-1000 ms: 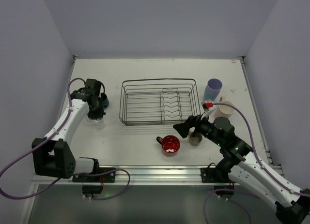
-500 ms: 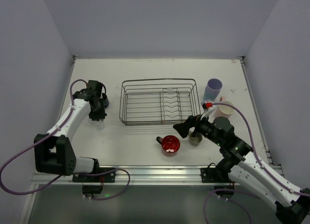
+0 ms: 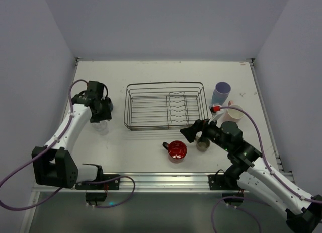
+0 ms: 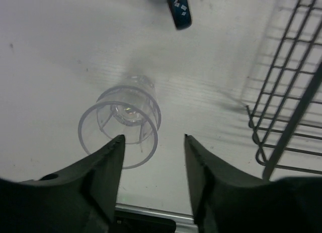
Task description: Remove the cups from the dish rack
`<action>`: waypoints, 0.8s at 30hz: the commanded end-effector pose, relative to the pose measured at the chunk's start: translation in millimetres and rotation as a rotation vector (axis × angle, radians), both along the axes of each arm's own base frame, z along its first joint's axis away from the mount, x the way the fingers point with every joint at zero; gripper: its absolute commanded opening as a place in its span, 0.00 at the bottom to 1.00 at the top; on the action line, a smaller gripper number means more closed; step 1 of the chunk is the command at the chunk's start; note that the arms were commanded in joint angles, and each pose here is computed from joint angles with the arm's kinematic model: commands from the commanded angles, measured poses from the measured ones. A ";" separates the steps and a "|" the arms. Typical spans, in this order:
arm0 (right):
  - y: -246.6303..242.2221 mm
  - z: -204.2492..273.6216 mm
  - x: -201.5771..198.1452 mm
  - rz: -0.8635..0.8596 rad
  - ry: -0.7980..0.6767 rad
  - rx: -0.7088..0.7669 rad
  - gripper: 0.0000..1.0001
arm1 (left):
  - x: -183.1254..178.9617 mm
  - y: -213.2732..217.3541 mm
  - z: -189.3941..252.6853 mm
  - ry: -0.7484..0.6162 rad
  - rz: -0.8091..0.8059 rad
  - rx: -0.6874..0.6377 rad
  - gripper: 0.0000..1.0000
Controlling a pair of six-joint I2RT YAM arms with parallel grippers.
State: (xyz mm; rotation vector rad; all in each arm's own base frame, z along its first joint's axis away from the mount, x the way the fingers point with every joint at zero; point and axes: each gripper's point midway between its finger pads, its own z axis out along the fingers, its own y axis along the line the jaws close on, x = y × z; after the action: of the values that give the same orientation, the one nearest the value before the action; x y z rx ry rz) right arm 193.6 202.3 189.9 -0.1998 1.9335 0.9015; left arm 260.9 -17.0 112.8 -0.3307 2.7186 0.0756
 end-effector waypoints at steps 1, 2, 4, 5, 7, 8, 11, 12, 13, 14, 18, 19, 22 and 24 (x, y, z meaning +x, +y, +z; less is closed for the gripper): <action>-1.0 22.4 1.8 -0.013 -0.057 0.050 0.99 | 30.4 -12.4 82.6 -0.282 -0.049 -0.078 0.62; -2.3 28.9 1.8 -0.017 -0.069 0.059 0.99 | 34.6 -18.0 99.3 -0.342 -0.073 -0.106 0.67; -9.1 48.2 -0.3 -0.038 -0.106 0.078 0.99 | 38.5 -32.6 143.9 -0.489 -0.143 -0.174 0.76; -11.9 54.9 -1.2 -0.047 -0.120 0.083 0.99 | 37.3 -36.7 158.8 -0.538 -0.162 -0.192 0.78; -23.3 78.3 -5.2 -0.080 -0.160 0.104 0.99 | 29.7 -46.8 200.9 -0.681 -0.217 -0.243 0.82; -28.0 86.2 -6.3 -0.096 -0.175 0.112 0.99 | 25.5 -50.3 214.6 -0.730 -0.240 -0.258 0.86; -48.6 122.6 -13.6 -0.164 -0.238 0.172 0.99 | 3.7 -62.2 263.3 -0.908 -0.331 -0.307 0.91; -55.6 139.6 -16.5 -0.185 -0.270 0.200 0.99 | -2.5 -65.0 274.8 -0.949 -0.357 -0.316 1.00; -61.9 150.8 -17.9 -0.206 -0.296 0.216 0.99 | -13.5 -68.9 291.1 -1.009 -0.394 -0.330 1.00; -72.0 163.1 -18.9 -0.246 -0.327 0.235 0.99 | -20.7 -71.2 303.5 -1.047 -0.418 -0.335 1.00; -96.4 219.8 -34.8 -0.291 -0.438 0.294 0.99 | -44.8 -67.8 340.6 -1.176 -0.440 -0.313 1.00; -100.3 226.6 -37.0 -0.300 -0.447 0.302 0.99 | -50.7 -65.0 349.0 -1.211 -0.432 -0.302 1.00; -107.5 238.5 -38.7 -0.326 -0.460 0.312 0.99 | -61.2 -63.7 363.6 -1.253 -0.437 -0.296 1.00; -108.3 241.6 -39.9 -0.326 -0.459 0.316 0.99 | -63.6 -65.3 365.5 -1.266 -0.451 -0.299 1.00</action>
State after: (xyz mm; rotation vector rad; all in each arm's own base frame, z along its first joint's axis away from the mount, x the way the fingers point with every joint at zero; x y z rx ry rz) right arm 147.7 101.7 433.5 0.0612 1.3056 0.9016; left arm 203.8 -77.2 462.7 0.0879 1.5255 -0.4902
